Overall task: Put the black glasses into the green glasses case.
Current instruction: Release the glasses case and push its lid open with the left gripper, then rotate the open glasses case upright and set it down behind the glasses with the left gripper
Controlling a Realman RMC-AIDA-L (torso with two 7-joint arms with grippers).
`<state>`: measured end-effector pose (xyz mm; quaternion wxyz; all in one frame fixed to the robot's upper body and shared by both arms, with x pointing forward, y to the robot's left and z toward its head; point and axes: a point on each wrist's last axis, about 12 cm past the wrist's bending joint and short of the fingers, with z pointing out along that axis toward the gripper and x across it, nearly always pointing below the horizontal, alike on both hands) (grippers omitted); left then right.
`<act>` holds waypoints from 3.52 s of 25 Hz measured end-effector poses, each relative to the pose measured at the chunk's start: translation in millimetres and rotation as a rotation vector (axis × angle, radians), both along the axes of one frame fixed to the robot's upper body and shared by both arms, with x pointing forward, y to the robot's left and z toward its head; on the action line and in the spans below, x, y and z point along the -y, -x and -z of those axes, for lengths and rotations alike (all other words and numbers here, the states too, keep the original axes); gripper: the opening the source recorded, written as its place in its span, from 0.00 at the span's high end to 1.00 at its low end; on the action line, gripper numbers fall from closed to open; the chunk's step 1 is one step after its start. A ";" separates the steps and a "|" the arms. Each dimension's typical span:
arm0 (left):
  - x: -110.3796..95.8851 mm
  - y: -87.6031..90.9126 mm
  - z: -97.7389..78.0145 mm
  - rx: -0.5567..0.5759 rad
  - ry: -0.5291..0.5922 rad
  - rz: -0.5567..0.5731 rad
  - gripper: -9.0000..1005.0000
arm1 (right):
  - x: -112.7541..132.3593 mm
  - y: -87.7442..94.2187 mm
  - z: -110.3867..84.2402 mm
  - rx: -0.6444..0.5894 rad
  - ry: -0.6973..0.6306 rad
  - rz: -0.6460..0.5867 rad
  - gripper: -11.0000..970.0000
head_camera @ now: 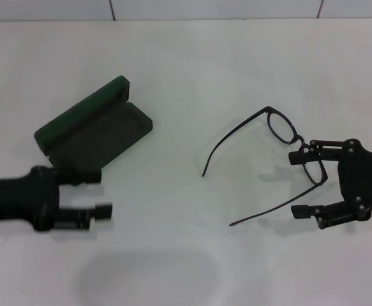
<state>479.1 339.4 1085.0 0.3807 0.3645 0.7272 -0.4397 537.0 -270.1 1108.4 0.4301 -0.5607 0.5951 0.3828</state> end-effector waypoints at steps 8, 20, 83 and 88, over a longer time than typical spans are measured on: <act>-2.7 -58.9 -42.9 -0.153 -0.217 -0.141 0.15 | -0.5 1.0 -0.1 -0.007 -0.003 -0.007 0.10; 40.9 -133.2 -108.9 -0.090 -0.600 -0.174 0.16 | -5.3 -1.4 -3.0 -0.005 -0.002 -0.019 0.10; 176.6 -161.2 -85.2 0.308 -0.771 0.193 0.78 | -9.4 0.4 -0.4 -0.018 0.007 -0.027 0.10; 176.9 -161.1 -84.9 0.313 -0.766 0.192 0.78 | -10.5 0.8 0.0 -0.020 0.006 -0.030 0.10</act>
